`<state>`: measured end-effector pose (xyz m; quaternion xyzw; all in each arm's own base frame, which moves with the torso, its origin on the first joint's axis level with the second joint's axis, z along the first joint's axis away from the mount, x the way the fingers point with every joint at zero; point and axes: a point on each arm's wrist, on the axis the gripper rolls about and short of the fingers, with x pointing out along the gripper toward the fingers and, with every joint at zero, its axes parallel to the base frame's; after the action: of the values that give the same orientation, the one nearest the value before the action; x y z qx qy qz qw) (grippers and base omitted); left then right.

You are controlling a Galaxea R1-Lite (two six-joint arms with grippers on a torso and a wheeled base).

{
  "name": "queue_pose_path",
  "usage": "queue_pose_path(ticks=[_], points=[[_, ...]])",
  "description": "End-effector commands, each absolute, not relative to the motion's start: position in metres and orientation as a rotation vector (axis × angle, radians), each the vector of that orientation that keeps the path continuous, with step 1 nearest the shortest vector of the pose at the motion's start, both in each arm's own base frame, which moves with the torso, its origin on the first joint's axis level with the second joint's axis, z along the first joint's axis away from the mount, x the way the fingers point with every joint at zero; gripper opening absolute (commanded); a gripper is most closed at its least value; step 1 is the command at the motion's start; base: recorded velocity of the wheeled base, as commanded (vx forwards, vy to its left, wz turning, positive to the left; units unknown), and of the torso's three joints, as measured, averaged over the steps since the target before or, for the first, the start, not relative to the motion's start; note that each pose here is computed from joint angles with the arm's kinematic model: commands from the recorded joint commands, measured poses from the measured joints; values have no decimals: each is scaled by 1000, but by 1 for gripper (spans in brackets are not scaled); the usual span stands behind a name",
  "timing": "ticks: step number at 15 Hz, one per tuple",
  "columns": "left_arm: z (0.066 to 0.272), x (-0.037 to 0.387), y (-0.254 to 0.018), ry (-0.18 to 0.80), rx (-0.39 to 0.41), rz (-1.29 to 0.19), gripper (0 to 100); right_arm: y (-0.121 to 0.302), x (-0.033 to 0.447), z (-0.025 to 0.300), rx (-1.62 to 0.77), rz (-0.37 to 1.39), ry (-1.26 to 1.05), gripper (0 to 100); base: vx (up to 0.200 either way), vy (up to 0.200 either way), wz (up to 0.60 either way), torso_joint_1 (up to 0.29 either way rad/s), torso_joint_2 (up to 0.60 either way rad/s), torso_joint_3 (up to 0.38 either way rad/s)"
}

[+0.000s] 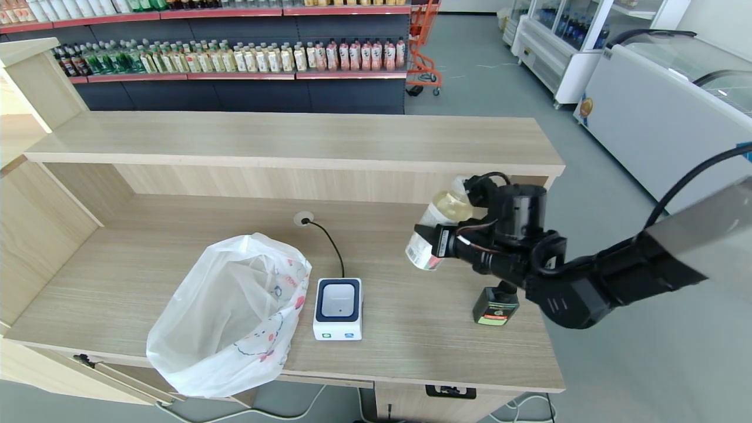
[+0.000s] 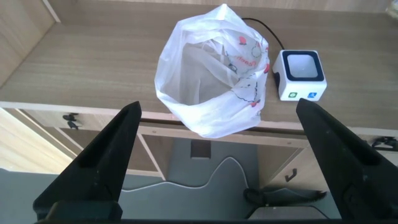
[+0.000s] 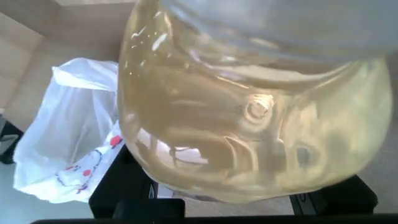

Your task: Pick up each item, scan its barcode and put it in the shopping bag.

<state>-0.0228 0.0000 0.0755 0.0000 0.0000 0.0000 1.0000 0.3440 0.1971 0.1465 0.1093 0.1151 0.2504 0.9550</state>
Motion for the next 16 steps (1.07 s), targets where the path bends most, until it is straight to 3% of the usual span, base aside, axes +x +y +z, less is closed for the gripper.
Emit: queue_pose_path(ticks=[1, 4, 7, 10, 16], points=[[75, -23, 0, 0, 0, 0, 100, 156, 299, 223, 321, 629, 162, 0, 0, 0, 0, 0, 0, 0], [75, -23, 0, 0, 0, 0, 100, 119, 222, 278, 345, 892, 189, 0, 0, 0, 0, 0, 0, 0], [76, -23, 0, -2, 0, 0, 100, 102, 179, 298, 382, 1063, 242, 0, 0, 0, 0, 0, 0, 0], [76, -23, 0, -2, 0, 0, 100, 101, 158, 310, 372, 1169, 262, 0, 0, 0, 0, 0, 0, 0], [76, -23, 0, -2, 0, 0, 100, 104, 146, 315, 372, 1199, 322, 0, 0, 0, 0, 0, 0, 0]])
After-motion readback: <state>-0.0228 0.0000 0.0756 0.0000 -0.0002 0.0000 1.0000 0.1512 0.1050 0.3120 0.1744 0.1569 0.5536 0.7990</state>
